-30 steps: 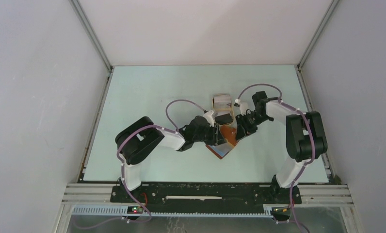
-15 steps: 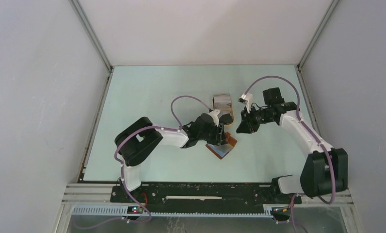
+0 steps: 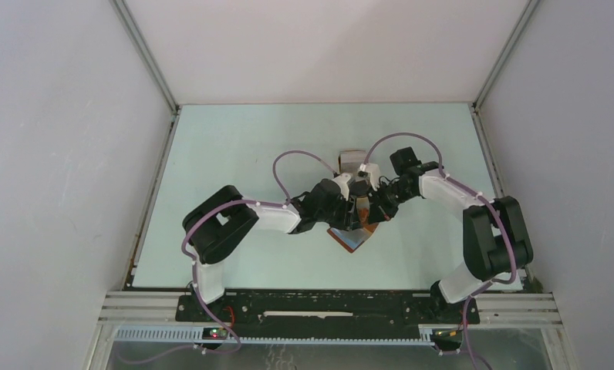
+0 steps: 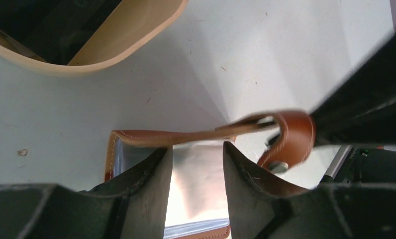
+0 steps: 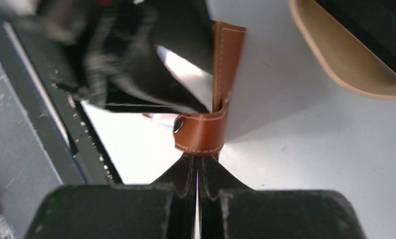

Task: Put the credit cards into the card holder
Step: Open the card holder at the center of the board.

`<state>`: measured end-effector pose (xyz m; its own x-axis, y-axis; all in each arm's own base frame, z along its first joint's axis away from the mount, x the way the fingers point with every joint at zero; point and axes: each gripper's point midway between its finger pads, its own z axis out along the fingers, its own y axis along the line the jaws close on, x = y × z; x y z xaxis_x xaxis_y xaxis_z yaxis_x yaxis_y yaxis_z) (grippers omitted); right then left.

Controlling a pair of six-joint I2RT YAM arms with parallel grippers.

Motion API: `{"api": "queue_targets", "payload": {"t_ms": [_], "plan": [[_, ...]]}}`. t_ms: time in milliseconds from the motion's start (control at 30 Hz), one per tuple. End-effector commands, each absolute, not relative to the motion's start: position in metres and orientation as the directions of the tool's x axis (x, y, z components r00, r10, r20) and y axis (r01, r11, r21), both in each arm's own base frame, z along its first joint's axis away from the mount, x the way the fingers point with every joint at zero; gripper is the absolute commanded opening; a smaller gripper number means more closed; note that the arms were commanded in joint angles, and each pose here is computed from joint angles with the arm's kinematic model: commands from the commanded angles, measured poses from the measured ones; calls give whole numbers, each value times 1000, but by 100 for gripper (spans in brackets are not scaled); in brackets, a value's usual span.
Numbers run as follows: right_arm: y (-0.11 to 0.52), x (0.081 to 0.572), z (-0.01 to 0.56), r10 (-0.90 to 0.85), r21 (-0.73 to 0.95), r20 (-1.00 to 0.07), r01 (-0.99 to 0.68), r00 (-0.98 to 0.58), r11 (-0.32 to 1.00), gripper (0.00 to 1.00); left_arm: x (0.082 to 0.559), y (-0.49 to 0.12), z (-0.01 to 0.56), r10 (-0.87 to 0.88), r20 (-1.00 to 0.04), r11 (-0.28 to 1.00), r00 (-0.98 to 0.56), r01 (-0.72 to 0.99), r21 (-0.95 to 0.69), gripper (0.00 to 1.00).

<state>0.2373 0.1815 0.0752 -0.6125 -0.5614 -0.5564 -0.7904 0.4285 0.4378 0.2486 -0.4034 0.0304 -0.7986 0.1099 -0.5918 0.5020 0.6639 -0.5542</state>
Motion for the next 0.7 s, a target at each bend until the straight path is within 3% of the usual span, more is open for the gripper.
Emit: {"api": "queue_targets", "payload": {"t_ms": [0,167,400,533,667], "plan": [[167,270,56,-529,343,-506,-722,-681,601,0,247,-391,15,162,-580,693,-799,510,-509,47],[143,285,26,-509,258,-413,-633,-755,730,0,240,-389,2,196,-580,672,-791,539,-508,48],[132,277,10,-524,261,-321,-605,-789,752,0,229,-380,-15,207,-568,666,-797,540,-515,45],[140,270,16,-522,333,-338,-618,-783,712,6,228,-377,-5,212,-597,652,-774,567,-503,45],[165,256,51,-535,436,-461,-706,-708,558,15,235,-382,28,181,-656,623,-732,602,-500,47]]}}
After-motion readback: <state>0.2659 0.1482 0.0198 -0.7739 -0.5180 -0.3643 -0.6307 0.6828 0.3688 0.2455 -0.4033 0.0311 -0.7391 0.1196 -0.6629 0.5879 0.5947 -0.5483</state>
